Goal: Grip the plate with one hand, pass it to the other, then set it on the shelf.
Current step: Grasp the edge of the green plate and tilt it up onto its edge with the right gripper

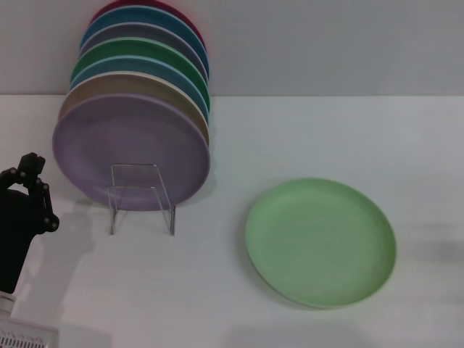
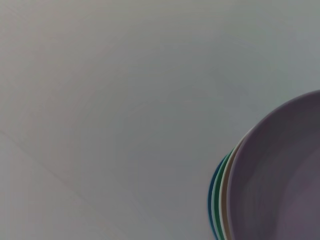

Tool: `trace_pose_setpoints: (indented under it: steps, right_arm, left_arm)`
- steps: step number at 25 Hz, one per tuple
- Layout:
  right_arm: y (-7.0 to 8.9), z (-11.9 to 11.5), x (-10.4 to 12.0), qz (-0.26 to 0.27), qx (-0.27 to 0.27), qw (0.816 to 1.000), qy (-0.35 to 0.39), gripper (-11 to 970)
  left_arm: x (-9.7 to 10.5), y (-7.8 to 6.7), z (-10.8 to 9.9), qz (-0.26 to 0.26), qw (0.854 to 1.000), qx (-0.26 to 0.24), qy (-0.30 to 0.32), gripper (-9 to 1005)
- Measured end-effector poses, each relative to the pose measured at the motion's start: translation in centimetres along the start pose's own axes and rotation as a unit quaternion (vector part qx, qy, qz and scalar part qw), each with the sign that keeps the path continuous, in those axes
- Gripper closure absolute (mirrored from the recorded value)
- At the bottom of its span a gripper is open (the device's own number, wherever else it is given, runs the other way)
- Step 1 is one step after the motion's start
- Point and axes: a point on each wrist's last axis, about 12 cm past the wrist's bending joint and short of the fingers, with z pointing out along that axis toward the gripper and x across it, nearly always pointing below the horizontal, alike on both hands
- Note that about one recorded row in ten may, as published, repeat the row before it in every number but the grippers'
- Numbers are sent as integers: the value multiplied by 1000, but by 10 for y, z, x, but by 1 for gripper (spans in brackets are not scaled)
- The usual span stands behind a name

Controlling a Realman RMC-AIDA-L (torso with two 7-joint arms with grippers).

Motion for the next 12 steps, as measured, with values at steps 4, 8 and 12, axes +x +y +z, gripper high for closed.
trace_pose_setpoints:
  steps: [4, 8, 12]
  right_arm:
    - [0, 0, 0, 0, -1, 1000, 0, 605]
    - [0, 0, 0, 0, -1, 1000, 2, 604]
    - [3, 0, 2, -20, -12, 1000, 10, 600]
  left_arm:
    - [0, 0, -1, 0, 1000, 0, 0, 909]
    - [0, 0, -1, -1, 1000, -1, 0, 998]
    - [1, 2, 0, -57, 998, -9, 4, 986]
